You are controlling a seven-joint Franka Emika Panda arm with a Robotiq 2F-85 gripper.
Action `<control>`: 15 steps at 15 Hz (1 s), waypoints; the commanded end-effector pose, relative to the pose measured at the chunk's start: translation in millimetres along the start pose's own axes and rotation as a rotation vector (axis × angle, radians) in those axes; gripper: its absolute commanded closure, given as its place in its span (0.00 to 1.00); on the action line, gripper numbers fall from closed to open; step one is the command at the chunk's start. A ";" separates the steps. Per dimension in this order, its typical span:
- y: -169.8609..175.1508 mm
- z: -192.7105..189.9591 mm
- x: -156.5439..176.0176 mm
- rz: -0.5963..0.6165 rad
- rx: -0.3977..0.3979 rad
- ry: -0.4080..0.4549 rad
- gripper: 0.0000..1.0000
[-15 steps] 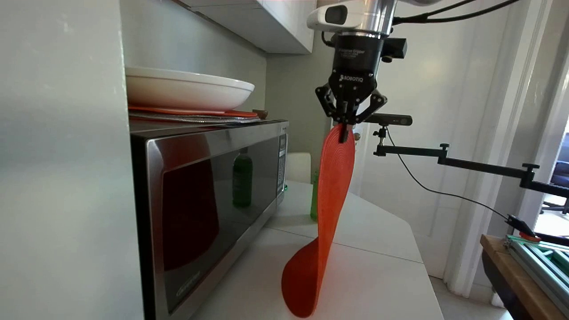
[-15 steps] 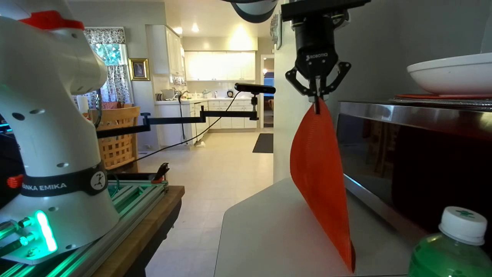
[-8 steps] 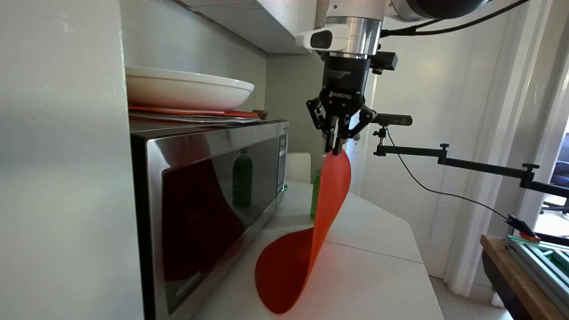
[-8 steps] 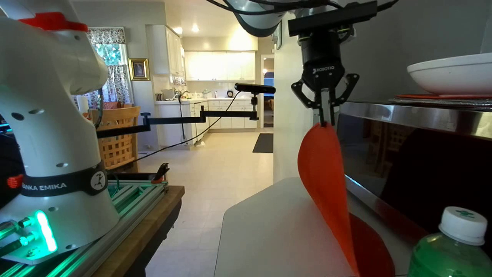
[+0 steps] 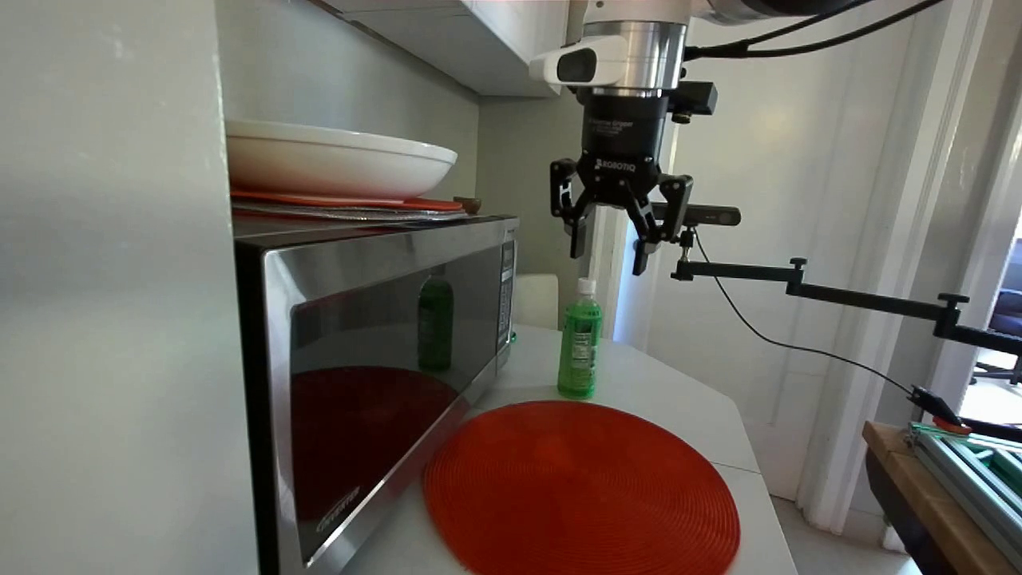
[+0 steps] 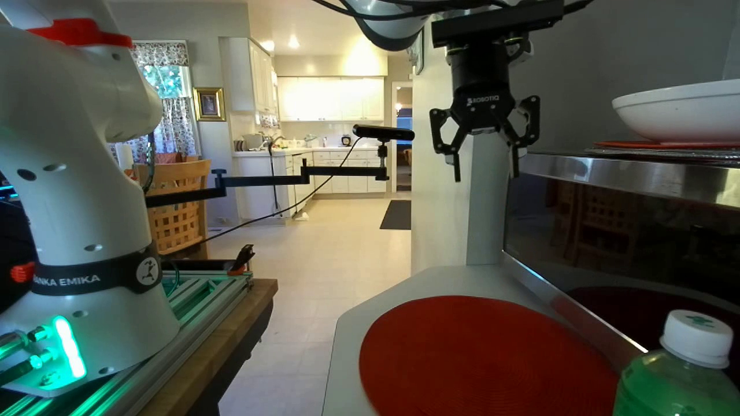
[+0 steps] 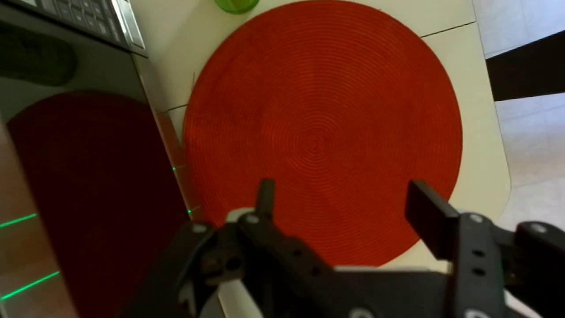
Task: Pick up the red mat from the top of the microwave and put it on the counter, then pick up the bottle from the counter and put it on top of the microwave
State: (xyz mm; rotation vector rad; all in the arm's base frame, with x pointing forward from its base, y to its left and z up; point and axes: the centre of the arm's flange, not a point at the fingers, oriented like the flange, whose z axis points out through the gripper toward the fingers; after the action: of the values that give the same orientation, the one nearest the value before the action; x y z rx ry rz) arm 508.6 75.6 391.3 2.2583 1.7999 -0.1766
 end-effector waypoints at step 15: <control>48.0 -116.6 -117.4 0.431 0.003 0.162 0.00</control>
State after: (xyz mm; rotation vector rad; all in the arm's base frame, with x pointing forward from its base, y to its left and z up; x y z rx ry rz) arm 498.3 2.9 538.7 2.5221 1.4913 0.0759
